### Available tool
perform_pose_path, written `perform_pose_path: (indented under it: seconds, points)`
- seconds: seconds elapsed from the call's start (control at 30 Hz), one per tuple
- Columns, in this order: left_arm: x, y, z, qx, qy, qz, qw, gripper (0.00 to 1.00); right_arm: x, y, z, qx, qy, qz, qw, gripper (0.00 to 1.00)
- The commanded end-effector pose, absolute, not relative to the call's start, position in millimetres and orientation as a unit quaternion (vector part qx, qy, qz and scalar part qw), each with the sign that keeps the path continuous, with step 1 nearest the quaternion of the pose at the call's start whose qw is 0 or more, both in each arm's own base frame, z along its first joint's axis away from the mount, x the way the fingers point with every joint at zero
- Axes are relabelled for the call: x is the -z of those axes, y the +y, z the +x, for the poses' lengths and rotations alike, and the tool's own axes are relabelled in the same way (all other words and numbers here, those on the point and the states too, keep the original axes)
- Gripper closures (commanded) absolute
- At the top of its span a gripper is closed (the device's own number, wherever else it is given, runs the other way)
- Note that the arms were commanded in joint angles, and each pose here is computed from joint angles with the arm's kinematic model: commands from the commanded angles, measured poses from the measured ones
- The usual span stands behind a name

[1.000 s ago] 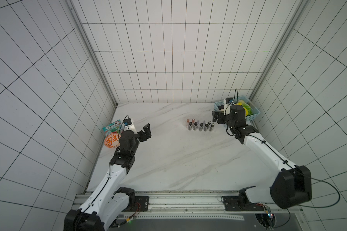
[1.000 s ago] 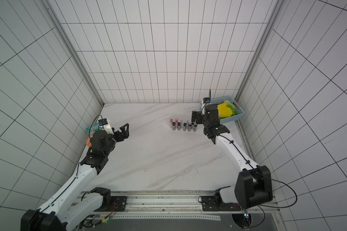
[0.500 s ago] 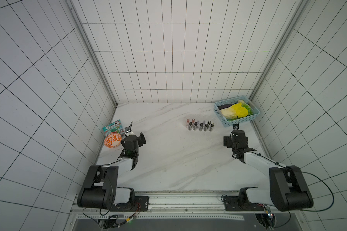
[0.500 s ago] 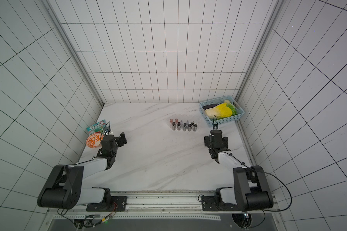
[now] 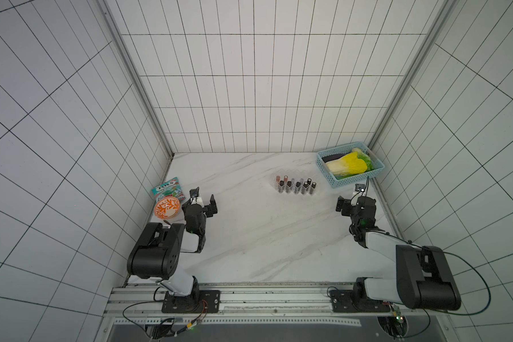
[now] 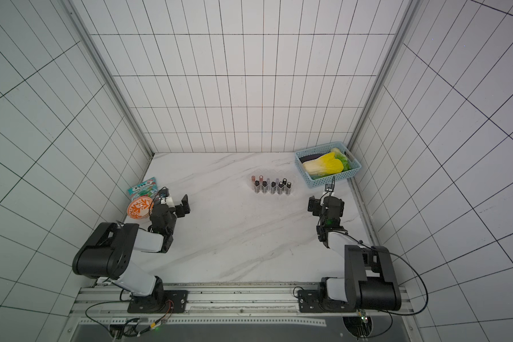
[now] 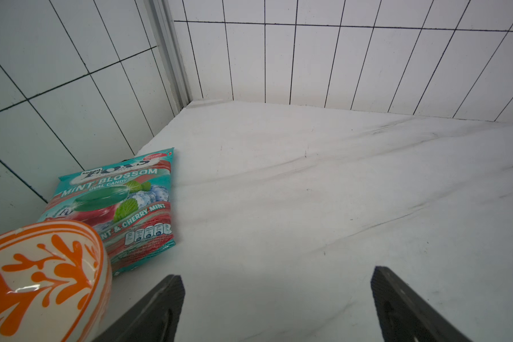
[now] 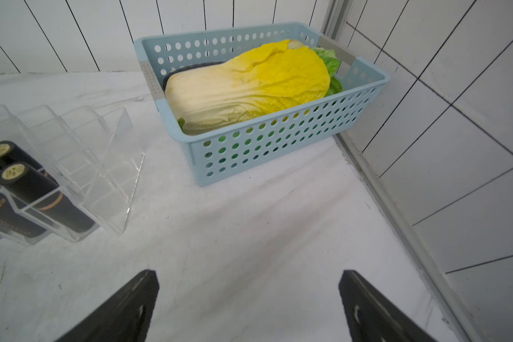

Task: Arrange the lipsticks in the organizer
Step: Reset both arms

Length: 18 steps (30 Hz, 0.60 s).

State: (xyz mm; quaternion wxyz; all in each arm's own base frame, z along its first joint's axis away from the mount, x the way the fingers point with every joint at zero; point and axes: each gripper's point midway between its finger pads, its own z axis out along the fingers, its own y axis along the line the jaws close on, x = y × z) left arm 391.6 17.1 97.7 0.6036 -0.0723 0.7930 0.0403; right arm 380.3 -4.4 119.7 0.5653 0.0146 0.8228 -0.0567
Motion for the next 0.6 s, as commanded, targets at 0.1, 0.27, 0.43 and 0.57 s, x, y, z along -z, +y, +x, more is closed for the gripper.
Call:
perform_pose_path:
  seconds: [0.1,0.27,0.43,0.57]
  points:
    - [-115.8,18.7,412.6,-0.015,0.794,-0.07,0.604,0.02,-101.3,-13.0,385.4,0.025,0.802,0.024,0.596,0.01]
    - [-114.8,18.9,412.0,-0.016,0.796,-0.07,0.601,0.03,-96.8,-5.3,400.0,0.012,0.817,0.002,0.577,0.01]
    - [-114.7,19.1,411.7,-0.016,0.796,-0.071,0.601,0.02,-94.3,-9.8,400.8,0.02,0.824,0.014,0.566,0.01]
    - [-115.0,18.9,411.8,-0.016,0.796,-0.071,0.601,0.02,-94.0,-11.1,401.5,0.02,0.826,0.018,0.563,0.01]
